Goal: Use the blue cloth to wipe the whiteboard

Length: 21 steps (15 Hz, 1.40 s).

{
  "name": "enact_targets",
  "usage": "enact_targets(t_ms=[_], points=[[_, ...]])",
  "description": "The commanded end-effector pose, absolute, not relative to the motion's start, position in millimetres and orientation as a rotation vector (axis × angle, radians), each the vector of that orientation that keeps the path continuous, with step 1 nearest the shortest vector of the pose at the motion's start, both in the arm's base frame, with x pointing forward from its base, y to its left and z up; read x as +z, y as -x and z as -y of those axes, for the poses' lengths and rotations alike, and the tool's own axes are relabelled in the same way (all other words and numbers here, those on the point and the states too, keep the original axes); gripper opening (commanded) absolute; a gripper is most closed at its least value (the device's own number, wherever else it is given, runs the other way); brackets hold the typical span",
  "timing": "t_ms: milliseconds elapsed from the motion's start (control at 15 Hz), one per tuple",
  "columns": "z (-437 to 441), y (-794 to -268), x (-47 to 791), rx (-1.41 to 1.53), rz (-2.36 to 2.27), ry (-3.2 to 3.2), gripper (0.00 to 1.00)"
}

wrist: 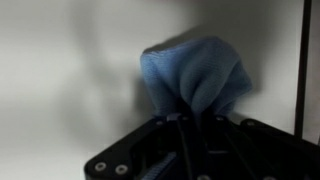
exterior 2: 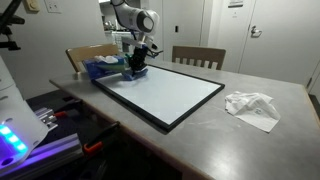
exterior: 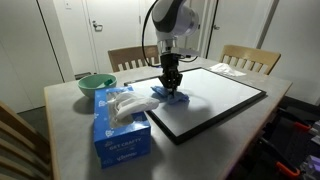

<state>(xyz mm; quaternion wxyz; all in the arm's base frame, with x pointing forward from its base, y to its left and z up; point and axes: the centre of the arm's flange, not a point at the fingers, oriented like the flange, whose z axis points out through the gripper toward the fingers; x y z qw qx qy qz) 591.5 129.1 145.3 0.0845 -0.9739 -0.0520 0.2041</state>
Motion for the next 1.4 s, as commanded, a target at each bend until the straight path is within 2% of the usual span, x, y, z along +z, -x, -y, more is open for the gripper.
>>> enact_targets(t_ms=[0, 667, 1333], points=[[-143, -560, 123, 0.642, 0.143, 2.9, 0.03], [-126, -539, 120, 0.731, -0.085, 2.976, 0.03], [-135, -520, 122, 0.8, -0.056, 2.945, 0.03]])
